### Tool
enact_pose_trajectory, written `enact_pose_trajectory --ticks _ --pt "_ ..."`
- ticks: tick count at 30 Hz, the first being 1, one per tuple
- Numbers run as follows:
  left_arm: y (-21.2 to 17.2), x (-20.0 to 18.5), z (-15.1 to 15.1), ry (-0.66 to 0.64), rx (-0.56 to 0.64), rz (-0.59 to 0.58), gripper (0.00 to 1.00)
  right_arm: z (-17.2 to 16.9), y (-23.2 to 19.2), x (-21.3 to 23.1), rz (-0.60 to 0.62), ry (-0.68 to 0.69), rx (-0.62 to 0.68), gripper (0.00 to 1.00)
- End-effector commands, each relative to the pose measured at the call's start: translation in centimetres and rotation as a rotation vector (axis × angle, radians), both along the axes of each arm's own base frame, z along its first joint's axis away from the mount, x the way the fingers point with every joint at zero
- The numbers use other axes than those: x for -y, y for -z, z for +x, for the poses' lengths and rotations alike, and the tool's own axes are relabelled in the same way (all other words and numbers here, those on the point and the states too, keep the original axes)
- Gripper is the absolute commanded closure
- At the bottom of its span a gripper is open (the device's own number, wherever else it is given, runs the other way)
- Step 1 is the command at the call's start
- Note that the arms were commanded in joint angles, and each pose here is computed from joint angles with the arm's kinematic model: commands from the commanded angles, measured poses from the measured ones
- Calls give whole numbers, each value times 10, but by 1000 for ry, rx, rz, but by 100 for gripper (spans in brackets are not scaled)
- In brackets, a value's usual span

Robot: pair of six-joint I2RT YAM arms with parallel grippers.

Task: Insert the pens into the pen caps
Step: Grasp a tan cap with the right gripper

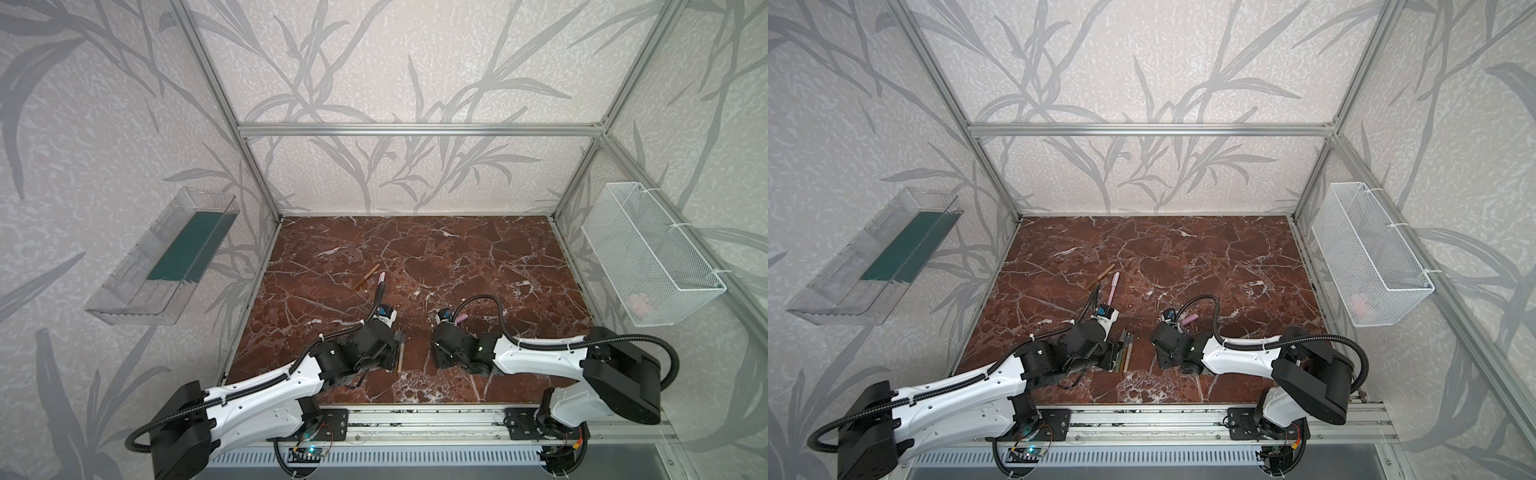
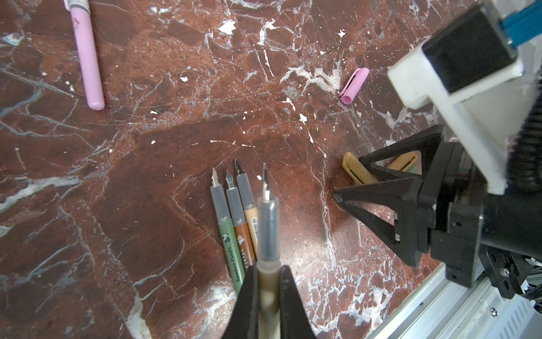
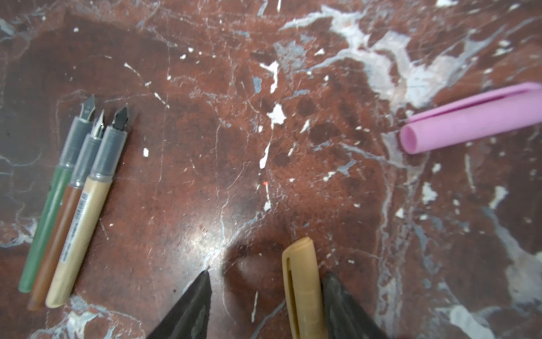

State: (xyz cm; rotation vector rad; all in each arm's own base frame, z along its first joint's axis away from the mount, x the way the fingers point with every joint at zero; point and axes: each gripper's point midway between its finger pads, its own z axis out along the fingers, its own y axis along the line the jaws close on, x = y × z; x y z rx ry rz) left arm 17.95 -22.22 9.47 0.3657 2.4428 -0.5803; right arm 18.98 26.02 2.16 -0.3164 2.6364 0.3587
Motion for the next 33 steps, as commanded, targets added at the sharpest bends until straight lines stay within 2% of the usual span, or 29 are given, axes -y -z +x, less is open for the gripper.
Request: enact_pose_trajectory --ticks 1,6,10,14,22,28,33 --pt "-9 -2 4 -12 29 5 100 -4 0 -7 20 -36 -30 40" --pt "-9 -5 5 -22 30 18 100 -6 4 -8 11 -46 -43 41" --pt "-7 -3 6 -17 26 24 100 -5 7 -4 -30 -32 -49 46" --pt "-6 1 6 -10 21 25 100 -7 7 6 -74 -18 -50 46" --pt "-8 2 6 -7 21 20 100 -14 15 15 -85 -12 -62 47" --pt "-9 1 5 -13 15 9 100 -17 27 15 -91 -3 -98 75" --pt "-11 0 4 -18 19 -1 100 -18 25 17 -73 10 -96 82"
